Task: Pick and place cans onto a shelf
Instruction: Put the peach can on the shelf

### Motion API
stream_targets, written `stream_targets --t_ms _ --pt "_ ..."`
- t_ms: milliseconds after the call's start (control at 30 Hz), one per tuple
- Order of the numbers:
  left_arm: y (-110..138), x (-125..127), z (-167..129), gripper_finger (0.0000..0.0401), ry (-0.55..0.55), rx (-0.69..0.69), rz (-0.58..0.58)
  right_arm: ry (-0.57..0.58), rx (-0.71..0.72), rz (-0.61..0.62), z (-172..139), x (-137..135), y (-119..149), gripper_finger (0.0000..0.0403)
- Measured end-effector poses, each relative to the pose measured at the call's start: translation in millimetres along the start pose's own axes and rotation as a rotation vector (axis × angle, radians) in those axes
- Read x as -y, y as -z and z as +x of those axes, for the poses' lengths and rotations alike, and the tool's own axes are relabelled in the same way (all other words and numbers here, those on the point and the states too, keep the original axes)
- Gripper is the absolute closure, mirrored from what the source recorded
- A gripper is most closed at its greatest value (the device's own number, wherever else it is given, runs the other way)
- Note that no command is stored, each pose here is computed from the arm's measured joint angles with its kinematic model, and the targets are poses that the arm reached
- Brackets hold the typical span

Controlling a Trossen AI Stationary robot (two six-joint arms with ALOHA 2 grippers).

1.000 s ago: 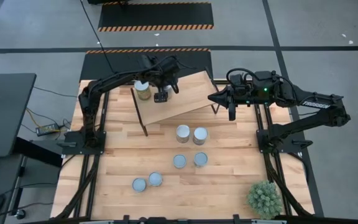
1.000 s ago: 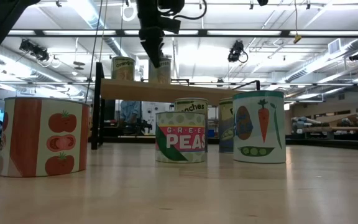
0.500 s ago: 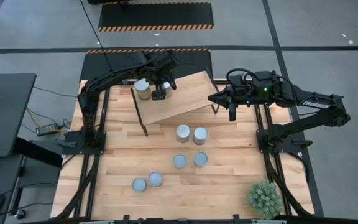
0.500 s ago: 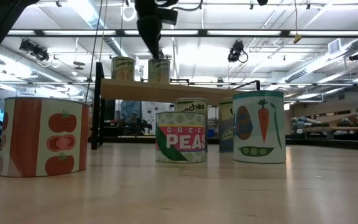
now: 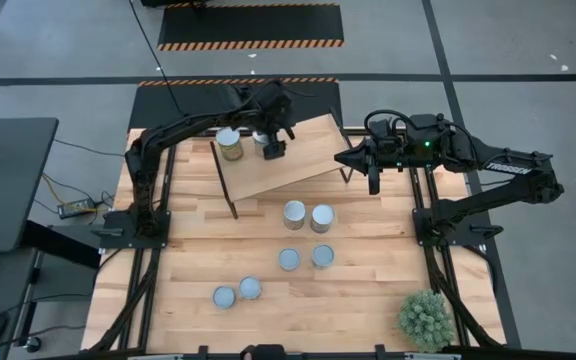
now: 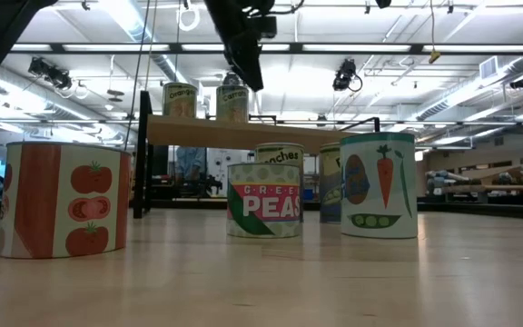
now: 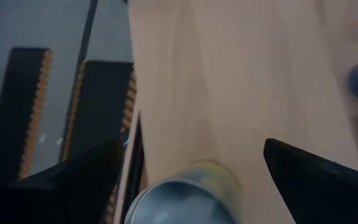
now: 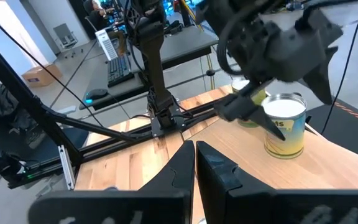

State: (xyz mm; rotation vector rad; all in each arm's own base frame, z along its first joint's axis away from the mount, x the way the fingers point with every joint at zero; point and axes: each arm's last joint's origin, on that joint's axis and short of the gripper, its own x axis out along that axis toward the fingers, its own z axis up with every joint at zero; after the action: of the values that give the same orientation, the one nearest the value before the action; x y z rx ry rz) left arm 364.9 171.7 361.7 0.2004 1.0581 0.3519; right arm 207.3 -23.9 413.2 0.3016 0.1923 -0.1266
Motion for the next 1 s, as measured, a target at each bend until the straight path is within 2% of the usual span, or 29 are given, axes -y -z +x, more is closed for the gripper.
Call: stream_targets --t_ms 133,367,767,1000 --pt "6.5 3.4 10.2 0.0005 -0.111 -0.094 0.025 -0.002 0.006 0.000 0.0 -0.2 -0.5 0.0380" --pt "8.0 2.1 10.4 0.0005 -0.152 -0.115 0.010 -0.005 0.015 0.006 0.0 -0.5 -1.5 0.0380" --pt "17.3 -2.4 10.8 0.0005 -0.149 -0.178 -0.127 -0.006 0.015 0.007 0.0 -0.5 -1.5 0.0380" --pt "23.7 -3.7 10.3 0.0005 -0.149 -0.236 -0.146 -0.017 0.013 0.006 0.0 -2.8 -0.9 0.0380"
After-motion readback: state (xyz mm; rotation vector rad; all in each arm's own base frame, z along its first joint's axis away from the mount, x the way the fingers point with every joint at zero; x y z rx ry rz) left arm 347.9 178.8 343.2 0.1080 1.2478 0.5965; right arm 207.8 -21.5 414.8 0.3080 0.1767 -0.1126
